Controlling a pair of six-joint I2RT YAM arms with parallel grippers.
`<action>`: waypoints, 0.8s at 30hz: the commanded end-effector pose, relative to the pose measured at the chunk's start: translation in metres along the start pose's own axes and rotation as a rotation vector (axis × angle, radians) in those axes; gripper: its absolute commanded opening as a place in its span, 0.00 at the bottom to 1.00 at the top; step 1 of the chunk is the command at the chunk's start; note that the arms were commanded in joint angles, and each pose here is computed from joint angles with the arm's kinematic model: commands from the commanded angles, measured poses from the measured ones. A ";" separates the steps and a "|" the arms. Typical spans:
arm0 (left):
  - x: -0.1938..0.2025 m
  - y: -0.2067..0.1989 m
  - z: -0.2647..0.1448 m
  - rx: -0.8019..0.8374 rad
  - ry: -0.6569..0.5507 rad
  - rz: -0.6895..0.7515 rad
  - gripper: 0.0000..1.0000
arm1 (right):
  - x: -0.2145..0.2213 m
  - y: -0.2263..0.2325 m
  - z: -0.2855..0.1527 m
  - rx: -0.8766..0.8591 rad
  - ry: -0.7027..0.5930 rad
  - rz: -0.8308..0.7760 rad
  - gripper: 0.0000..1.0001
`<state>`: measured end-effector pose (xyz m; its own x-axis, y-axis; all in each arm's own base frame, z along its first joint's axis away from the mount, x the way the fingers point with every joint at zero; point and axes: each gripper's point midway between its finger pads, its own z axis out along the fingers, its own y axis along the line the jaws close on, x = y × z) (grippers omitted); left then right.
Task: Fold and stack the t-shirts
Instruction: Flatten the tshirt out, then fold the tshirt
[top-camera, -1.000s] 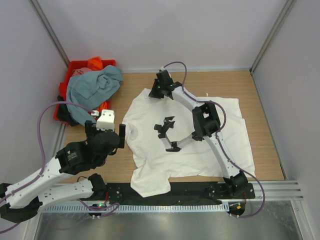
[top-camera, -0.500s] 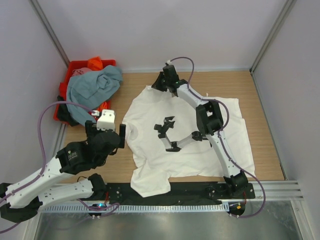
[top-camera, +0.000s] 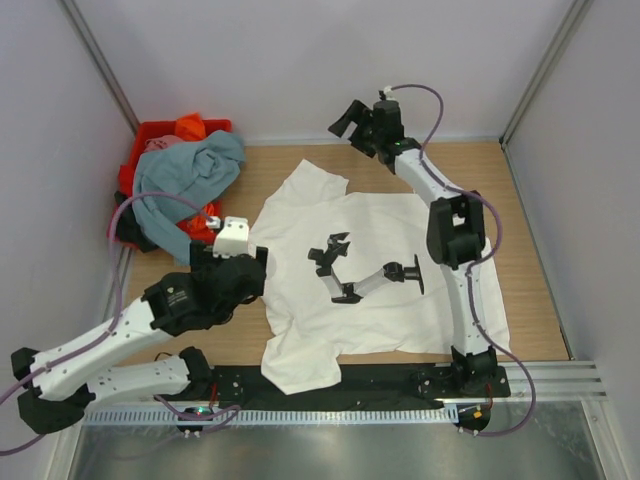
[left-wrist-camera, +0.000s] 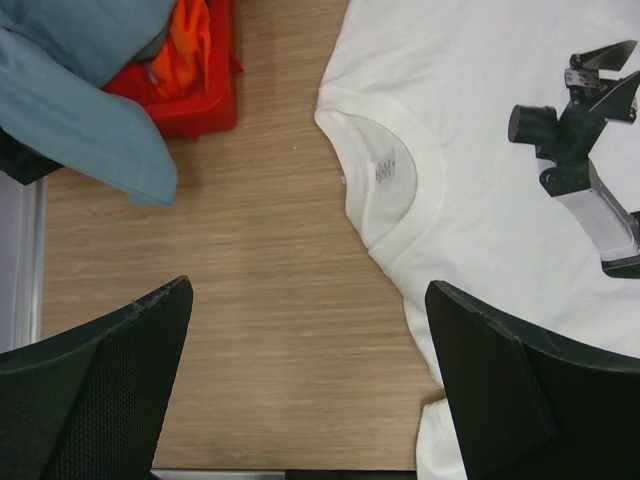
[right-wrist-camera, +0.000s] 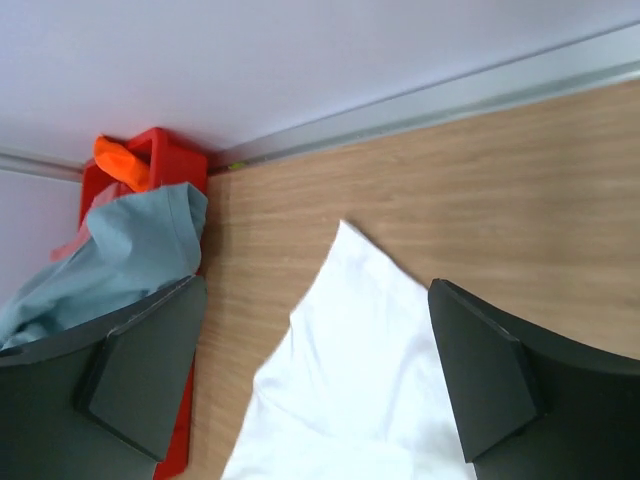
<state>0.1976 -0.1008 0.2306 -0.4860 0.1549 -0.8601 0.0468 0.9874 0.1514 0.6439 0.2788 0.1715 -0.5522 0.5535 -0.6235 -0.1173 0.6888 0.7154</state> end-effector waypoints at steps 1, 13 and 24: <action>0.001 -0.029 0.011 0.019 0.048 -0.089 1.00 | -0.077 0.087 -0.106 -0.069 -0.161 -0.206 1.00; 0.012 -0.117 0.162 0.115 0.348 -0.225 1.00 | 0.013 -0.167 -0.254 0.588 0.101 -0.092 1.00; 0.055 -0.144 0.270 0.063 0.549 -0.212 0.98 | 0.040 -0.249 -0.253 0.842 0.260 -0.092 1.00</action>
<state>0.3760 -0.2209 0.0243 -0.8768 -0.0292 -0.4801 -0.0469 0.9986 0.0250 0.4223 0.0239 0.0414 -0.7669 0.4481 -0.4594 0.4128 0.8926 0.1816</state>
